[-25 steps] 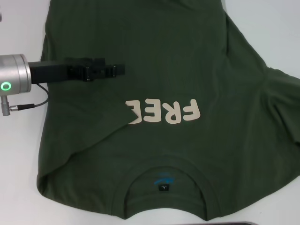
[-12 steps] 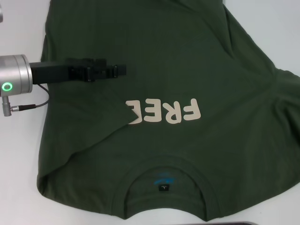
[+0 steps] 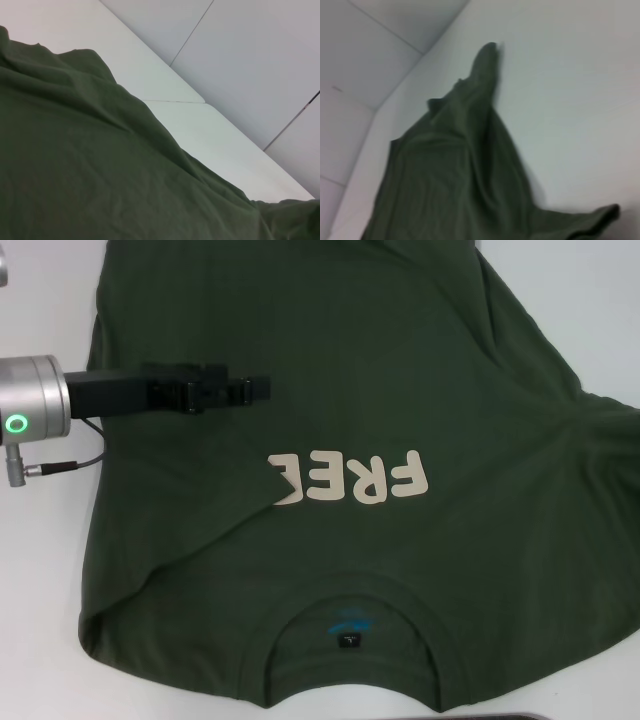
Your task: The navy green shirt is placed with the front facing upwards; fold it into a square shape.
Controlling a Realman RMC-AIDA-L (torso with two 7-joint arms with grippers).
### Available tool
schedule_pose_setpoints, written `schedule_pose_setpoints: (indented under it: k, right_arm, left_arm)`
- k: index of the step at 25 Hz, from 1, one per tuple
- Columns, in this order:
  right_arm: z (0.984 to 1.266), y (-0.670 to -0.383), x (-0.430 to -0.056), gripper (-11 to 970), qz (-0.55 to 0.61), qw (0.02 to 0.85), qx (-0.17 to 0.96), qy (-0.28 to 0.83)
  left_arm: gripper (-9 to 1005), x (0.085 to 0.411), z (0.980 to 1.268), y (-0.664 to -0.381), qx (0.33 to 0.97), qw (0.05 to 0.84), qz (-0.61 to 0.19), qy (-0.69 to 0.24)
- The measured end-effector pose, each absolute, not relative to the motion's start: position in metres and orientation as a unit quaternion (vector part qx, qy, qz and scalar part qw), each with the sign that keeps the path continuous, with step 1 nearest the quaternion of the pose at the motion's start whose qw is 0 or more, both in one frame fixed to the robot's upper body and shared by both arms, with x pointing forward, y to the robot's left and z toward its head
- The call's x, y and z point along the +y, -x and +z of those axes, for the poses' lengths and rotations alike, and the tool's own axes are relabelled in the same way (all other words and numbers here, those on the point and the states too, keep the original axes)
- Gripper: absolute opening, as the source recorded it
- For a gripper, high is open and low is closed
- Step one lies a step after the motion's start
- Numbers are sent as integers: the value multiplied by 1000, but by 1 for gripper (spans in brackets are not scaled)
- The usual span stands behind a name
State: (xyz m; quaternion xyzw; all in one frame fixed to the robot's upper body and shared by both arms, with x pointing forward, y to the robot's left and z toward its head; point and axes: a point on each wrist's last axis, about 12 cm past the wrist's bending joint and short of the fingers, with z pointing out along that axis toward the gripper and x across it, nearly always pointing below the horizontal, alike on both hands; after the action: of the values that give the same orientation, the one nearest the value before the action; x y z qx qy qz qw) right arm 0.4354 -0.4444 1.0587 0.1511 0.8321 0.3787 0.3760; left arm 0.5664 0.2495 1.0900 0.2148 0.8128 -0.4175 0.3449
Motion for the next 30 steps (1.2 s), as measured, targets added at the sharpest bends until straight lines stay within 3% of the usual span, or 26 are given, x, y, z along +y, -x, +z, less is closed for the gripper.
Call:
schedule_pose_setpoints:
  k: [18, 30]
  right_arm:
    - [1083, -473, -411, 40, 454, 379, 804, -60]
    - [1080, -500, -369, 52, 477, 346, 808, -3]
  left_arm:
    - [888, 249, 1090, -566, 813, 345, -418, -214]
    - [888, 249, 1090, -567, 813, 346, -417, -214]
